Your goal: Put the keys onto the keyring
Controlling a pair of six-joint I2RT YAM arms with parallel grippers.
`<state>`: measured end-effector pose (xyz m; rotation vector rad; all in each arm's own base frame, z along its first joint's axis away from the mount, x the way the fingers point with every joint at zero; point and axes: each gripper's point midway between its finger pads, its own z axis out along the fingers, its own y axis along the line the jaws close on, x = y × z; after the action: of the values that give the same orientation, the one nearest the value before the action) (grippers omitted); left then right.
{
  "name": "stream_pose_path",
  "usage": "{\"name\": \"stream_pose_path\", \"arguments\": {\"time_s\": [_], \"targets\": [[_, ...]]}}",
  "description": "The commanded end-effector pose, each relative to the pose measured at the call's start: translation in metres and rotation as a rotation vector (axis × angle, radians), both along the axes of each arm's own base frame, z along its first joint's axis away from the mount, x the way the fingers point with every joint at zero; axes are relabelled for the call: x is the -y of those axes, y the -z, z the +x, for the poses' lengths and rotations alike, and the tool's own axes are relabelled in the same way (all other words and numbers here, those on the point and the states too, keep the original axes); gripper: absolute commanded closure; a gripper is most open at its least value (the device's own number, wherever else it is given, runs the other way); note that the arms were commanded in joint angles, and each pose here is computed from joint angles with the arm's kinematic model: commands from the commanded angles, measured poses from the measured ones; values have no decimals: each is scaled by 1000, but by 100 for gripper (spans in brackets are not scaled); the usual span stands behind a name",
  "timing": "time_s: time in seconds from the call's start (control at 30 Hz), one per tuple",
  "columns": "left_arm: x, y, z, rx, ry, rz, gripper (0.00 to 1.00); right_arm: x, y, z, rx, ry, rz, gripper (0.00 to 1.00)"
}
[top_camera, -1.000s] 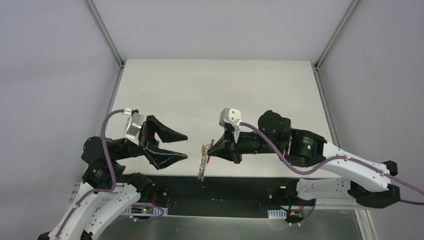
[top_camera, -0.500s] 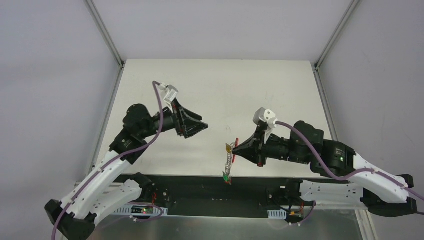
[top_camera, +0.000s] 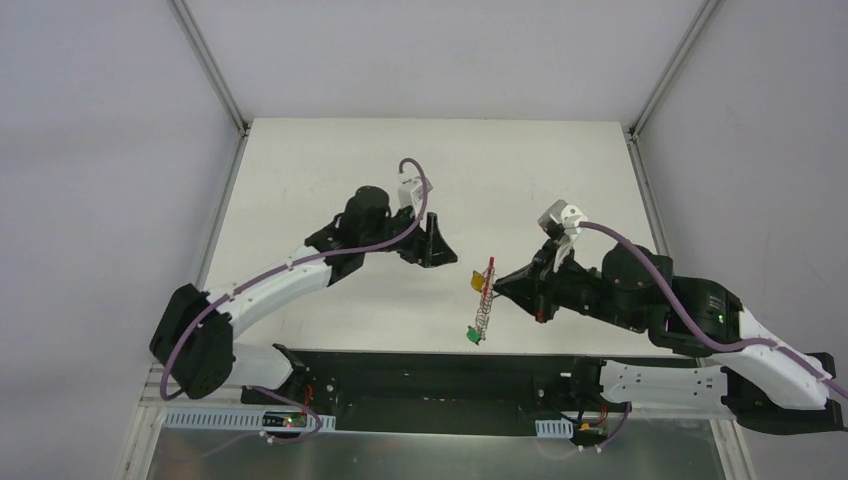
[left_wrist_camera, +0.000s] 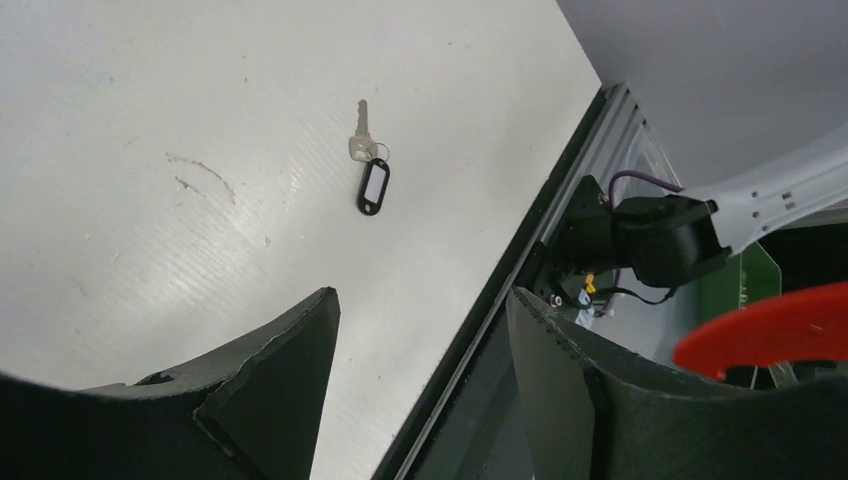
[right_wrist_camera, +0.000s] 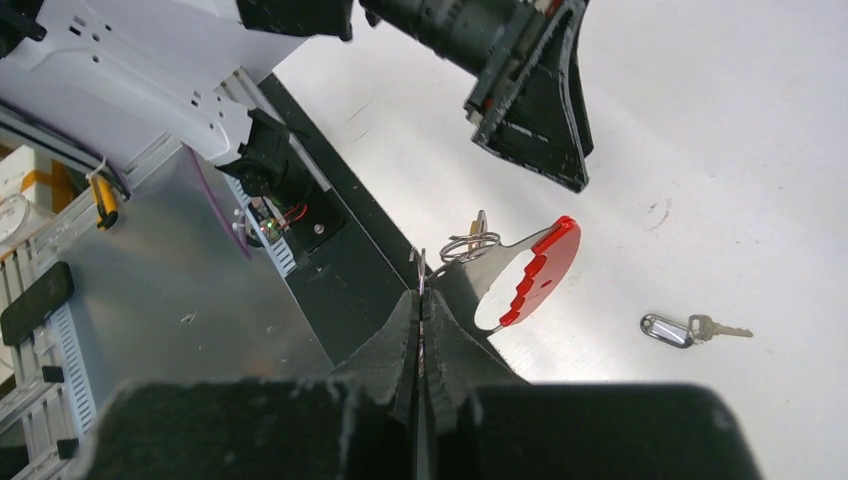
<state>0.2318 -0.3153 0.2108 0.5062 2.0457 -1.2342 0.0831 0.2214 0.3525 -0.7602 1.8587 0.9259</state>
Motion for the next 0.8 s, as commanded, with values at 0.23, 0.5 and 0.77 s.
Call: {"name": "stream_pose_path", "arguments": {"time_s": [0.23,0.5,0.77], "targets": [[75,46,38,-135,-53,178,36,38,-34,16,24,165,51,100],[113,96,43,-224,-94,356,32,61,-42,23,36,246,92,100],[144,119,35,-235,-92,467,31,78,-46,25,37,294,107,100]]}}
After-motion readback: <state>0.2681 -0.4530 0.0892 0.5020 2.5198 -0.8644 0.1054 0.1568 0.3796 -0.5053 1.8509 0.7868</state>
